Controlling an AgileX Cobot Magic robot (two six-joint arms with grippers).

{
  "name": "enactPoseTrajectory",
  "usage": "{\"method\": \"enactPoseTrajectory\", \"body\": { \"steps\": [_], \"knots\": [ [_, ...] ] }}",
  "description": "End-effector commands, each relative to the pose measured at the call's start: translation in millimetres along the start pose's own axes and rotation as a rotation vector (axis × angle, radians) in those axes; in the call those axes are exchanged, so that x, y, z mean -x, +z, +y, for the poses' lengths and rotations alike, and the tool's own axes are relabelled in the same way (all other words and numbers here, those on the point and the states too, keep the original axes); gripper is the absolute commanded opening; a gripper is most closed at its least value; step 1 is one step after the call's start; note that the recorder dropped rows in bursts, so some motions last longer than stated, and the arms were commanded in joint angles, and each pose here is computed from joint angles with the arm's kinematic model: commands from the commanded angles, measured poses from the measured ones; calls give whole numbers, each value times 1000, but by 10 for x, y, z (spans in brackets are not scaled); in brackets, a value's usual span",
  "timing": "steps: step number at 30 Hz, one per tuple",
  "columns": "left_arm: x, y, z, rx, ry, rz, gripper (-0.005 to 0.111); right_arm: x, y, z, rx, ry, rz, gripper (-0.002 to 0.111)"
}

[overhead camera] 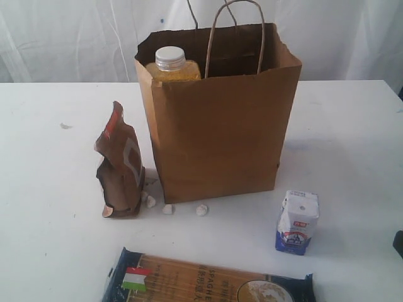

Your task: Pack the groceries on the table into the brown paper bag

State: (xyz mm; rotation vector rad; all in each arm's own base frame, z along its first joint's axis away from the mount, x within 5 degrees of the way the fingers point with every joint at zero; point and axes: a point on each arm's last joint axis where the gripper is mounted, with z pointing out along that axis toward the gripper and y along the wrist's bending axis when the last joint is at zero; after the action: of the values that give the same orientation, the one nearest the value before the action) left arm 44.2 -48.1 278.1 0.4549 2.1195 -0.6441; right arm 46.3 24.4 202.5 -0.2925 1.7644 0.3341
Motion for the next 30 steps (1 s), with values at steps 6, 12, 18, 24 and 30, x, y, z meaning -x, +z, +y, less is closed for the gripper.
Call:
{"method": "enactPoseTrajectory", "body": {
  "steps": [6, 12, 18, 24, 30],
  "knots": [
    [202, 338, -167, -255, 74, 187, 0, -10, 1, -3, -5, 27, -7, 0],
    [379, 684, -134, -310, 87, 144, 0, -10, 1, -3, -5, 27, -7, 0],
    [443, 1049, -70, -358, 104, 131, 8, -10, 1, -3, -5, 27, -7, 0],
    [489, 1348, -29, -418, 119, 65, 41, -10, 1, -3, -5, 27, -7, 0],
    [464, 1654, -33, -423, 157, 32, 45, -10, 1, -3, -5, 27, -7, 0]
  ]
}}
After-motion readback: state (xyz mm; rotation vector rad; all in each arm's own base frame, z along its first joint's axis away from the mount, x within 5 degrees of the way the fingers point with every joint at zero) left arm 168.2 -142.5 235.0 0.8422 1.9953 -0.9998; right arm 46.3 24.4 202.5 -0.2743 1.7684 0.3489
